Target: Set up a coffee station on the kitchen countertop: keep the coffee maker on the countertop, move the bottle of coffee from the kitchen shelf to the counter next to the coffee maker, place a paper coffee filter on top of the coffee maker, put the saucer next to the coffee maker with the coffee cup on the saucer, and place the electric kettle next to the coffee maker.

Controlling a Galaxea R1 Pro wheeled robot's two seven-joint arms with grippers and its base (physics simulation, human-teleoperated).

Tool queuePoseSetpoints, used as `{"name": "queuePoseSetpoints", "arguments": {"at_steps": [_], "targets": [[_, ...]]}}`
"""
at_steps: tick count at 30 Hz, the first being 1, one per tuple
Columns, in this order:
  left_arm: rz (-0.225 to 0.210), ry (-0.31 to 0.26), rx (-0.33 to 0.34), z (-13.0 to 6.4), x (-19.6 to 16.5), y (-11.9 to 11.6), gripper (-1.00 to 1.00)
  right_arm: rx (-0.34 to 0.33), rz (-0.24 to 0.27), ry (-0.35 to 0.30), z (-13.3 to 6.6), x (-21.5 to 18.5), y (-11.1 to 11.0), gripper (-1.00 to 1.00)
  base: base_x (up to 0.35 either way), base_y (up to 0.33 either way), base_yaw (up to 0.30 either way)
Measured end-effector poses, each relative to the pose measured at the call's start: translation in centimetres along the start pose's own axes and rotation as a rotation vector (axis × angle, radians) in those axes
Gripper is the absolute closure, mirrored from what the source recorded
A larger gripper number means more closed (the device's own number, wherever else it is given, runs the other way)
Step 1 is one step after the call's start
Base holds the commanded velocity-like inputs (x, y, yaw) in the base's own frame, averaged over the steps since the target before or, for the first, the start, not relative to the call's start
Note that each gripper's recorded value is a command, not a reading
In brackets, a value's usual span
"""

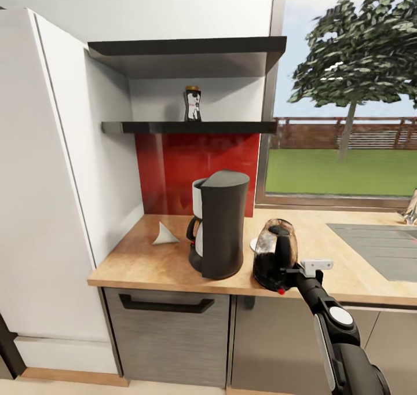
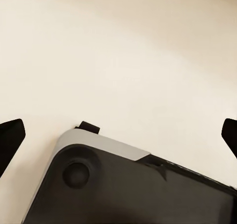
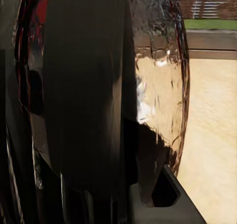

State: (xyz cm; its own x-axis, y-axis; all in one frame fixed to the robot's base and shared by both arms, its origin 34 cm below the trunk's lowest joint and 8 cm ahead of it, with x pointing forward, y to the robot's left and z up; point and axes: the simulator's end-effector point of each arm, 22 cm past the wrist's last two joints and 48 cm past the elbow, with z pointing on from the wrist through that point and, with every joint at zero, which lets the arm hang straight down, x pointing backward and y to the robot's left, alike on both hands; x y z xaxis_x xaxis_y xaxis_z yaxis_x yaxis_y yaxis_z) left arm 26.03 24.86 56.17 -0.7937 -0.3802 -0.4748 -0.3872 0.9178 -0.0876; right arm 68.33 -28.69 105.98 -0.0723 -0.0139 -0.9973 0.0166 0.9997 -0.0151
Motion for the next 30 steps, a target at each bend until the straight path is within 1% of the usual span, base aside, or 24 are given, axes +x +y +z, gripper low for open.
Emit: {"name": "queuePoseSetpoints", "arguments": {"at_steps": [5,30], "targets": [[0.0,-0.001,0.0,0.61,0.23,0.03,-1.0,0.0,0.0,0.0,0.12,0.63,0.01,1.0,0.0,0.0,0.0],[0.001,-0.005,-0.001,0.99,0.29,0.13,-1.0,-0.003,0.002,-0.008,0.17,0.77,0.12,1.0,0.0,0.0,0.0]]}}
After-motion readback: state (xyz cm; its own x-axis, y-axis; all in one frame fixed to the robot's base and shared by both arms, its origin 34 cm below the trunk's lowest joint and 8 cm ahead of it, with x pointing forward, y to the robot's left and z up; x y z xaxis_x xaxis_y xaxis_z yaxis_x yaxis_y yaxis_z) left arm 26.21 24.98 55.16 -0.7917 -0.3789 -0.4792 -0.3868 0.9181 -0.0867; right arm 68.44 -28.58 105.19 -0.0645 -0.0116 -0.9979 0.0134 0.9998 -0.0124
